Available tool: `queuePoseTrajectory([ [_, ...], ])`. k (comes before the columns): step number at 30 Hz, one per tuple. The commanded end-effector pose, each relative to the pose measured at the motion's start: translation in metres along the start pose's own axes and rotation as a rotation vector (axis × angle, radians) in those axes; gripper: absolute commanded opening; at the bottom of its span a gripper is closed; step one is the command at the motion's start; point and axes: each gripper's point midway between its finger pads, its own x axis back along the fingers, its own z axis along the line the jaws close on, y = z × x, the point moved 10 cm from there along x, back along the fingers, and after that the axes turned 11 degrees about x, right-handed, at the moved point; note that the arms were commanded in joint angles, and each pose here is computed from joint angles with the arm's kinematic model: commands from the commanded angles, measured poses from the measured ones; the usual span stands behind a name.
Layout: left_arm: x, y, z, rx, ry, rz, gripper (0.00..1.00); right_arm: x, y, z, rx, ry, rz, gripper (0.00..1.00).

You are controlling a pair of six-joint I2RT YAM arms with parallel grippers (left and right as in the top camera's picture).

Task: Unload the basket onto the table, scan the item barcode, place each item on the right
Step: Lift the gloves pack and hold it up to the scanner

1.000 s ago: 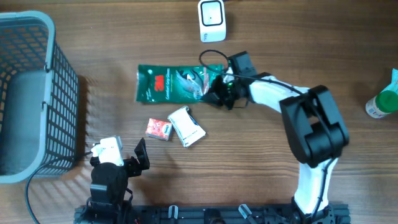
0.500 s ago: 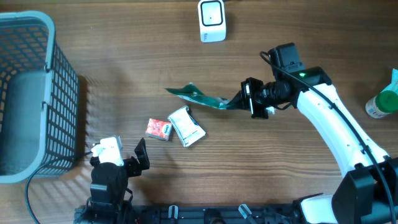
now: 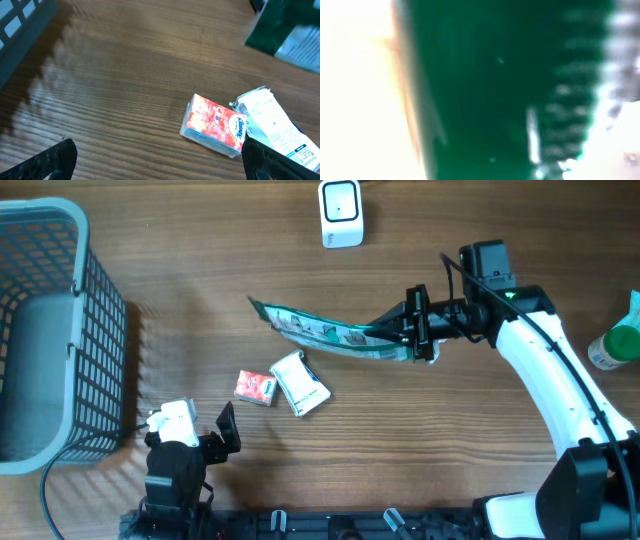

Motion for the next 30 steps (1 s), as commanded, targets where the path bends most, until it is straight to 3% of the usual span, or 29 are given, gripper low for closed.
queuePoseTrajectory([
  [1,-0.001,-0.001,0.002,-0.017,0.014,-0.005,1.00,0.005,-0.023,0.003,0.096,-0.042,0.240,0.04],
  [5,-0.001,-0.001,0.002,-0.017,0.014,-0.005,1.00,0.010,-0.028,0.003,0.116,-0.060,0.330,0.04],
  [8,-0.001,-0.001,0.002,-0.017,0.014,-0.005,1.00,0.015,-0.019,0.012,0.147,0.016,0.211,0.04],
  [15,-0.001,-0.001,0.002,-0.017,0.014,-0.005,1.00,0.029,0.015,-0.001,-0.218,0.015,0.146,0.04],
  [22,-0.001,-0.001,0.002,-0.017,0.014,-0.005,1.00,0.026,0.020,0.000,-0.240,0.007,0.147,0.04],
  [25,-0.001,-0.001,0.002,-0.017,0.014,-0.005,1.00,0.023,0.016,0.017,0.084,0.052,0.152,0.05],
  [27,-0.001,-0.001,0.002,-0.017,0.014,-0.005,1.00,0.017,-0.005,0.045,0.661,0.130,0.179,0.05],
  [28,-0.001,-0.001,0.002,-0.017,0.014,-0.005,1.00,0.013,-0.023,0.064,1.118,0.234,0.100,0.04],
  [30,-0.001,-0.001,0.002,-0.017,0.014,-0.005,1.00,0.011,-0.045,0.077,1.396,0.340,0.048,0.04],
])
